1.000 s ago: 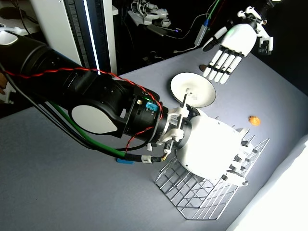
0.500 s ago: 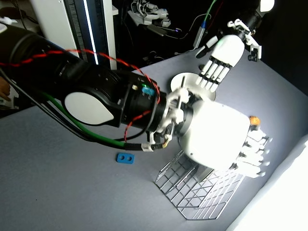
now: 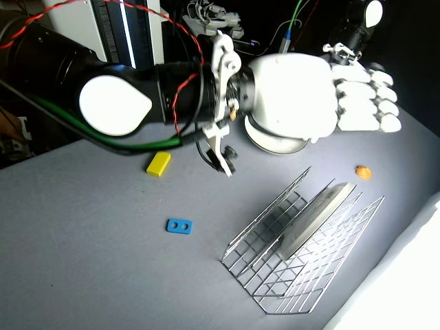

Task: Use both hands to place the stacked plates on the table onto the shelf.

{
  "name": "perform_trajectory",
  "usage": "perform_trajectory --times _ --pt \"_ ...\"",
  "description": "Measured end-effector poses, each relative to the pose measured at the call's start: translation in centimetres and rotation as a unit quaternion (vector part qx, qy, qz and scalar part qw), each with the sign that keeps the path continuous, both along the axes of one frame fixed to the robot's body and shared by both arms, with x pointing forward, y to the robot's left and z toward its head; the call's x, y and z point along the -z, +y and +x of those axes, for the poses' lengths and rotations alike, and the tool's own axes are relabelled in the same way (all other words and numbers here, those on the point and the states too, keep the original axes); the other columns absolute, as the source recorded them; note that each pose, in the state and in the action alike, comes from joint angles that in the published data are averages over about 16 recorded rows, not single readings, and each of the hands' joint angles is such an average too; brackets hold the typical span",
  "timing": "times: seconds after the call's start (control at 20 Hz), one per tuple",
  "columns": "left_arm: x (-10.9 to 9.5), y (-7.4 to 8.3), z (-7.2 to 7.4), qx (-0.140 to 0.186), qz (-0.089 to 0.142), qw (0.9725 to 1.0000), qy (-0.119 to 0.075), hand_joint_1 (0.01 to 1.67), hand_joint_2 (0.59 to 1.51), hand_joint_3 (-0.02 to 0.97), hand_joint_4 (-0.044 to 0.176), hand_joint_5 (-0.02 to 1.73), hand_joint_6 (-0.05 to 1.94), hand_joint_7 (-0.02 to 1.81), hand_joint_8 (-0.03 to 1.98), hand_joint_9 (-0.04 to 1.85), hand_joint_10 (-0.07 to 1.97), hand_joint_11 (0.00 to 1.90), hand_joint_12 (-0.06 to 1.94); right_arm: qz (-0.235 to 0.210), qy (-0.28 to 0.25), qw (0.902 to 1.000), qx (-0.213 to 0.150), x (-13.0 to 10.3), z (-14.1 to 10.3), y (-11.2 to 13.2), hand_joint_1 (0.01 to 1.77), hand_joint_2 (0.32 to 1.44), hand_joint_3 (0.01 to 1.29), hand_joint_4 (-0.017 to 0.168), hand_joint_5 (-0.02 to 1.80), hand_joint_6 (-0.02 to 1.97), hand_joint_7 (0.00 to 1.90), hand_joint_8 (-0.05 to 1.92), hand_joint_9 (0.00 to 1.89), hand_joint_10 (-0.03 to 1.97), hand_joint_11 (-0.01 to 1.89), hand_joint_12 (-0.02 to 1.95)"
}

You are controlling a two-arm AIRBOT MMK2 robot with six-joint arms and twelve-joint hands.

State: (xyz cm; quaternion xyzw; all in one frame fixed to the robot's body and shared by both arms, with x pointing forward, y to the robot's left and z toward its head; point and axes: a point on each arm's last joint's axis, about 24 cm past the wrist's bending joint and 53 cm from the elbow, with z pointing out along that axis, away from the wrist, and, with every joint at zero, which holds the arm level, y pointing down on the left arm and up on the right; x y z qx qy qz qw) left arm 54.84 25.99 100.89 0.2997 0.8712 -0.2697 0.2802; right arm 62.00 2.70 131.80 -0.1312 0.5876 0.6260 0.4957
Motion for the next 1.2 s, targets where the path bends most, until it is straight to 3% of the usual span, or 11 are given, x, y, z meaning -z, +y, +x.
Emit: perform_trajectory --times 0.25,0.5,0.85,1.2 --pt "1.2 1.5 -0.6 -0.032 0.010 0.9992 0.024 0.01 1.148 0.005 0.001 0.09 -0.01 0.07 -0.01 0.00 -0.03 0.03 0.01 -0.055 -0.064 0.9957 -0.038 2.6 -4.0 2.0 1.26 1.00 0.01 -0.001 0.02 0.03 0.02 0.01 0.01 0.00 0.02 -0.02" --pt "2.0 2.6 -1.4 -0.052 0.018 0.9975 0.045 0.01 1.146 0.006 -0.004 0.07 -0.03 0.06 -0.01 0.00 -0.04 0.03 0.02 -0.098 -0.111 0.9877 -0.049 5.3 -6.0 3.5 1.31 0.98 0.01 0.002 0.02 0.03 0.02 0.01 0.01 0.01 0.02 0.00" --pt "2.4 3.3 -2.0 -0.066 0.023 0.9958 0.059 0.01 1.150 0.006 -0.007 0.06 -0.03 0.04 -0.01 0.00 -0.04 0.04 0.03 -0.138 -0.137 0.9801 -0.039 8.6 -5.9 6.3 1.29 0.99 0.01 0.004 0.02 0.03 0.02 0.01 0.01 0.01 0.02 0.00" --pt "2.5 3.4 -2.2 -0.070 0.023 0.9953 0.063 0.01 1.152 0.005 -0.008 0.06 -0.03 0.03 -0.01 0.00 -0.05 0.04 0.03 -0.158 -0.129 0.9785 -0.030 11.2 -4.7 10.4 1.29 1.01 0.01 0.003 0.02 0.03 0.02 0.01 0.01 0.01 0.02 0.00"
